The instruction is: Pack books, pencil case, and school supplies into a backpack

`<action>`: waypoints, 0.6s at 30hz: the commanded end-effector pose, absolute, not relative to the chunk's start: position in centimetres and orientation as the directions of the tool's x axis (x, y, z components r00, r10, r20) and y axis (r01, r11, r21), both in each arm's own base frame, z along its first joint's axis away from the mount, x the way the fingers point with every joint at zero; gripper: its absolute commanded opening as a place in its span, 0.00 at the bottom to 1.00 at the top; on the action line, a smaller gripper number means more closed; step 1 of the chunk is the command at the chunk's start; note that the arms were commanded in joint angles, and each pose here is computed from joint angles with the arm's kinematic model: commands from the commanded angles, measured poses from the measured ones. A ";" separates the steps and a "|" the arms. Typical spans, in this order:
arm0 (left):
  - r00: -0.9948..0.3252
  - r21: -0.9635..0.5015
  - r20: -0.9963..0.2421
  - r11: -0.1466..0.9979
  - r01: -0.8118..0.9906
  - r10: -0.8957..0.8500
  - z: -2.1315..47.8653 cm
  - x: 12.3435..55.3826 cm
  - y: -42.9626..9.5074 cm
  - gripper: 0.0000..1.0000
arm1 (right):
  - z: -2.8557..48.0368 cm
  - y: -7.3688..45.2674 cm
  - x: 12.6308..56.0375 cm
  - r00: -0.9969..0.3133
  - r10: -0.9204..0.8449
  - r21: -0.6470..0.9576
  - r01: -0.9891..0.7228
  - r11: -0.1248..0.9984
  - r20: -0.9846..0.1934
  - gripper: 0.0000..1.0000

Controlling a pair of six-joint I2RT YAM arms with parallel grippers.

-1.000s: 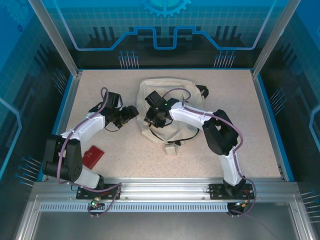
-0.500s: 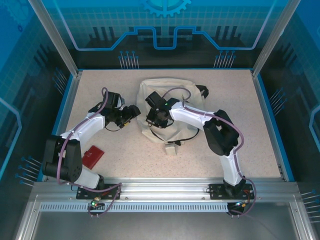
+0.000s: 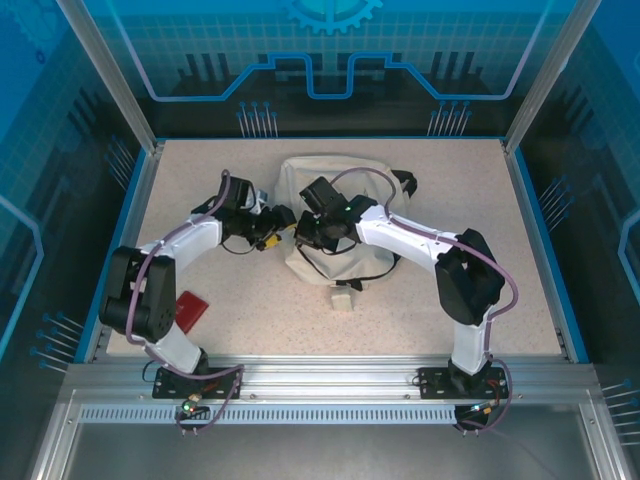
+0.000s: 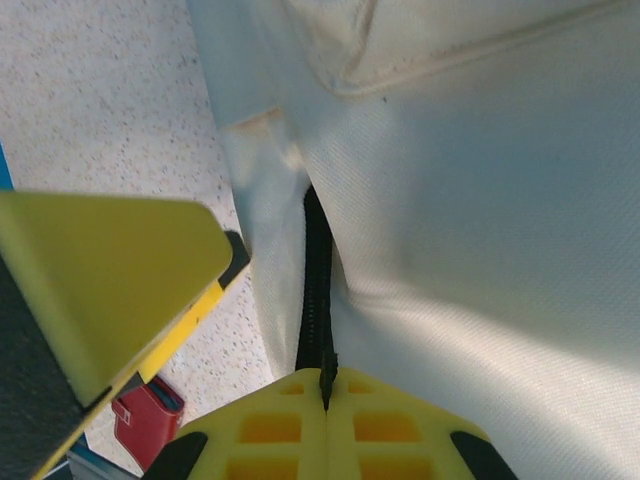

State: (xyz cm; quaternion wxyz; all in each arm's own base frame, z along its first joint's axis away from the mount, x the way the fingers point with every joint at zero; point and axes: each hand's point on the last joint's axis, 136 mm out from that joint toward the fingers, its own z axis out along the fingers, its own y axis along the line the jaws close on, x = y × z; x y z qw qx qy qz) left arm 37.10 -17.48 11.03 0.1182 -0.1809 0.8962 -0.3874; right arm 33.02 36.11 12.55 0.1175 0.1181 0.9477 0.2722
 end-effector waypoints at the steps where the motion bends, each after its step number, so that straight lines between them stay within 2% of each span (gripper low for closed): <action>1: -0.928 -0.758 -0.046 0.618 -0.209 -0.370 11.4 37.5 -19.1 0.70 | 13.4 36.8 31.8 -0.961 0.238 0.576 0.118 0.809 -0.138 0.00; 4: -0.936 -0.742 -0.021 0.633 -0.220 -0.350 10.6 37.6 -19.4 0.67 | 13.0 36.8 31.4 -0.966 0.221 0.575 0.107 0.811 -0.131 0.00; 8: -0.939 -0.640 -0.010 0.723 -0.259 -0.345 9.0 37.0 -18.2 0.61 | 12.5 37.1 30.9 -0.975 0.187 0.578 0.083 0.812 -0.123 0.00; 16: -0.949 -0.608 0.028 0.749 -0.265 -0.313 7.5 36.5 -18.7 0.35 | 12.2 37.6 30.4 -0.983 0.143 0.575 0.050 0.816 -0.118 0.00; 18: -0.950 -0.605 0.019 0.753 -0.259 -0.311 7.5 36.8 -18.8 0.26 | 12.1 37.6 30.3 -0.984 0.132 0.568 0.043 0.822 -0.116 0.00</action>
